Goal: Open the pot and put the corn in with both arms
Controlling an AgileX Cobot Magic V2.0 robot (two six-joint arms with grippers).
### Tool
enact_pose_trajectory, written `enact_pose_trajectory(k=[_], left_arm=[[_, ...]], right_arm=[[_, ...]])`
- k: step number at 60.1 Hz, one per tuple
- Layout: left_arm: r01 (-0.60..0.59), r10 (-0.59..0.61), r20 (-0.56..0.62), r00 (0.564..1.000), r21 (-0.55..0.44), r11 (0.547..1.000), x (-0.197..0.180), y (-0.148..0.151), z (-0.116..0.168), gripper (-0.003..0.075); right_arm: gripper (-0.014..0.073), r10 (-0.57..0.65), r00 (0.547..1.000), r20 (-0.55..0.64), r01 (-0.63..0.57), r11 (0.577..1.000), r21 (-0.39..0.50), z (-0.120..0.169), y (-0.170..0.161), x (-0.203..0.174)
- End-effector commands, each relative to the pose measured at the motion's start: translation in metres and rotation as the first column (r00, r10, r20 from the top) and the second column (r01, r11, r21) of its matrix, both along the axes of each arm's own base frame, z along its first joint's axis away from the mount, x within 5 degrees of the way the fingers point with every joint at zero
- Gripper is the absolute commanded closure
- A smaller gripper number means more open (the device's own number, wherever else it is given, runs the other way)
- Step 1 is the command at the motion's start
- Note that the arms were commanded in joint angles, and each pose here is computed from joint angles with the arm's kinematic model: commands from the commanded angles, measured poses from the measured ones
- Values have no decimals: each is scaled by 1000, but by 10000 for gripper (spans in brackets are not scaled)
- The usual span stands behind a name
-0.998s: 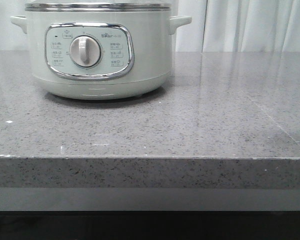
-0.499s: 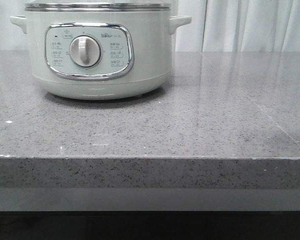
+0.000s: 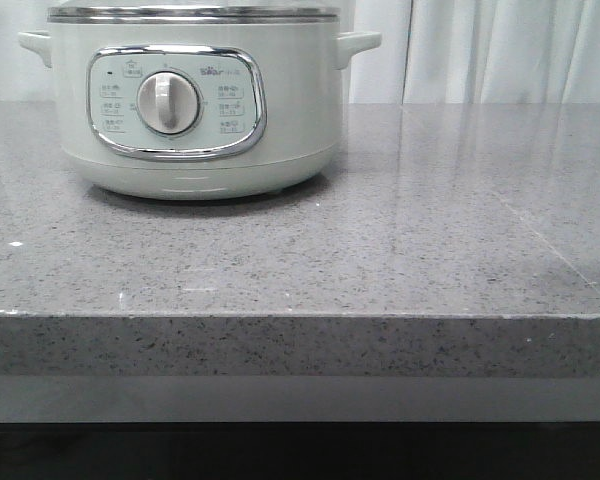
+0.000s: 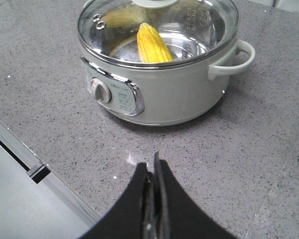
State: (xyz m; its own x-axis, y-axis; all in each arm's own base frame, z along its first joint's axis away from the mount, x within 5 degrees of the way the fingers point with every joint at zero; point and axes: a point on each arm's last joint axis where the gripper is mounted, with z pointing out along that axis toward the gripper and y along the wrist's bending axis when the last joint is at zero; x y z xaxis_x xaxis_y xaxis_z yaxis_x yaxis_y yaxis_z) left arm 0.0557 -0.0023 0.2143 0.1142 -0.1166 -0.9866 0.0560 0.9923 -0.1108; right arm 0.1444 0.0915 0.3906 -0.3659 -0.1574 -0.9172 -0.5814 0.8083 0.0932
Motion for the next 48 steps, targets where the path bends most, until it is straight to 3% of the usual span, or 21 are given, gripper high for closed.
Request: enact_pose_trajectory(k=[1,48], left_arm=[[-11,12,106,994,-15,1000,-3,1,8,741],[-8,9,80,997,-18,1000,-3,1,5,741]], right_arm=[[662,-19,997,71,15,998,58,14,-1,0],[662,-19,997,71,15,998,58,14,-1,0]])
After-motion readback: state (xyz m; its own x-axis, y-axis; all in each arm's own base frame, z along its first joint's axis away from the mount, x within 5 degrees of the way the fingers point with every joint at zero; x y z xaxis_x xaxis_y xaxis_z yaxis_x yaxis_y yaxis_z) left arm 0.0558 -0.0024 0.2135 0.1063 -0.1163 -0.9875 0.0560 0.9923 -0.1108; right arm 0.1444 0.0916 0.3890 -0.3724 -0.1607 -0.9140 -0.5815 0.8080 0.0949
